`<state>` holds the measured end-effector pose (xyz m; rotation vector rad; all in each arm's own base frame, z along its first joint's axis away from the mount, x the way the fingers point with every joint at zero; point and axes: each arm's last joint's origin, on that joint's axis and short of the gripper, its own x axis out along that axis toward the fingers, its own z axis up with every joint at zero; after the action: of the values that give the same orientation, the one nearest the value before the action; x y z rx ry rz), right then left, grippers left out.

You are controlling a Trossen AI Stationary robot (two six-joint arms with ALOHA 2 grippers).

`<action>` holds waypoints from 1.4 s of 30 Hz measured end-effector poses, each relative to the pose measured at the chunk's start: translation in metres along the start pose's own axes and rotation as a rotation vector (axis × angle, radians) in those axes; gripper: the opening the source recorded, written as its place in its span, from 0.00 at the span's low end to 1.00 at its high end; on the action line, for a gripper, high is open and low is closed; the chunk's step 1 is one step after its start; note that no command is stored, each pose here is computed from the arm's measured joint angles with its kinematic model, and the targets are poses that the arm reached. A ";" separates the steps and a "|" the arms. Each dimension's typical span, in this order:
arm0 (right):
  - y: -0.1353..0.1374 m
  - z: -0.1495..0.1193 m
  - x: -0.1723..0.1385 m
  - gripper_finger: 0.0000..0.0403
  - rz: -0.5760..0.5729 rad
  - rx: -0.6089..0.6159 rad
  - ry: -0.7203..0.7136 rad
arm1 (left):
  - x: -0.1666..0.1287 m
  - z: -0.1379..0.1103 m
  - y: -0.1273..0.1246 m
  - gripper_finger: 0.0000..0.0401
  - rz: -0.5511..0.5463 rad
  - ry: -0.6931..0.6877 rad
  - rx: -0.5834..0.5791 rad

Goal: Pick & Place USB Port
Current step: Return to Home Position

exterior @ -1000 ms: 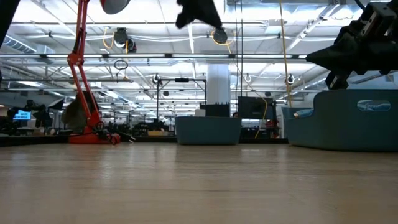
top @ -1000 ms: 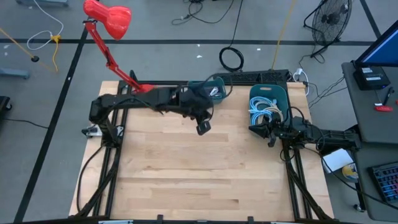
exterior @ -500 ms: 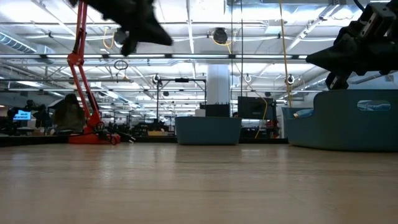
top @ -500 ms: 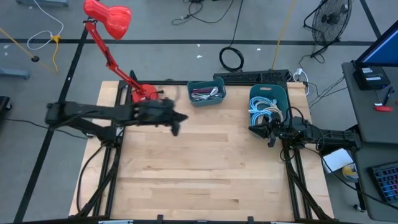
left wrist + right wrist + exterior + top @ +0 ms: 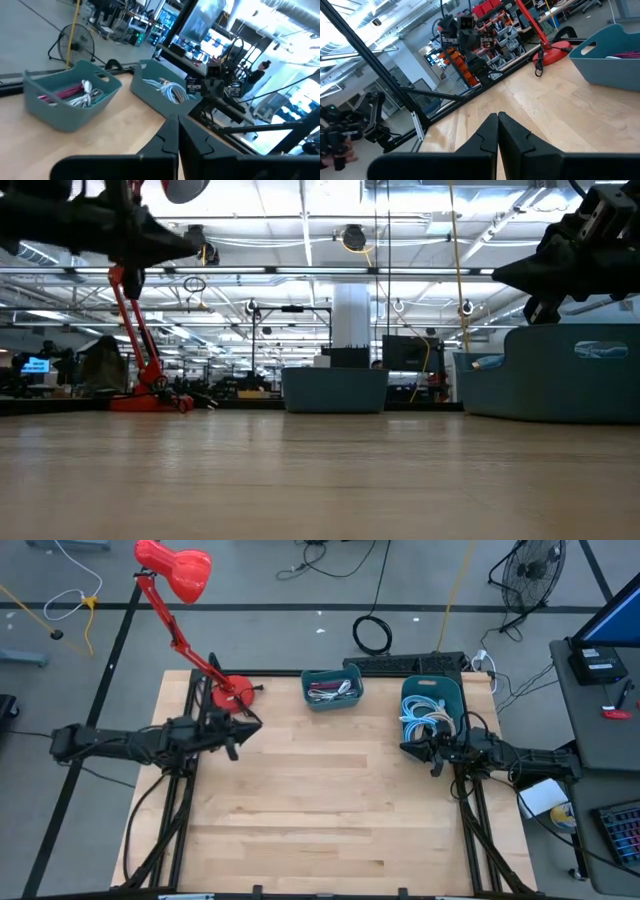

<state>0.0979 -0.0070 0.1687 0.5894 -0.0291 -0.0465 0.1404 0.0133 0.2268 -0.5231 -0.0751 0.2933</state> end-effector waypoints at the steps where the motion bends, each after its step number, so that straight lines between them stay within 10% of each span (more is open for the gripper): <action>1: 0.000 0.000 0.000 0.00 0.000 0.000 0.000 | -0.004 -0.004 0.003 0.00 0.002 -0.007 -0.003; 19: 0.000 0.000 0.000 0.00 0.000 0.000 0.000 | -0.031 -0.052 0.040 0.01 0.047 0.059 0.001; 42: 0.000 0.000 0.000 0.00 0.000 0.000 0.000 | -0.029 -0.056 0.050 0.06 0.129 0.141 0.526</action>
<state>0.0979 -0.0069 0.1687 0.5894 -0.0290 -0.0462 0.1083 0.0191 0.1537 -0.0244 0.1704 0.3851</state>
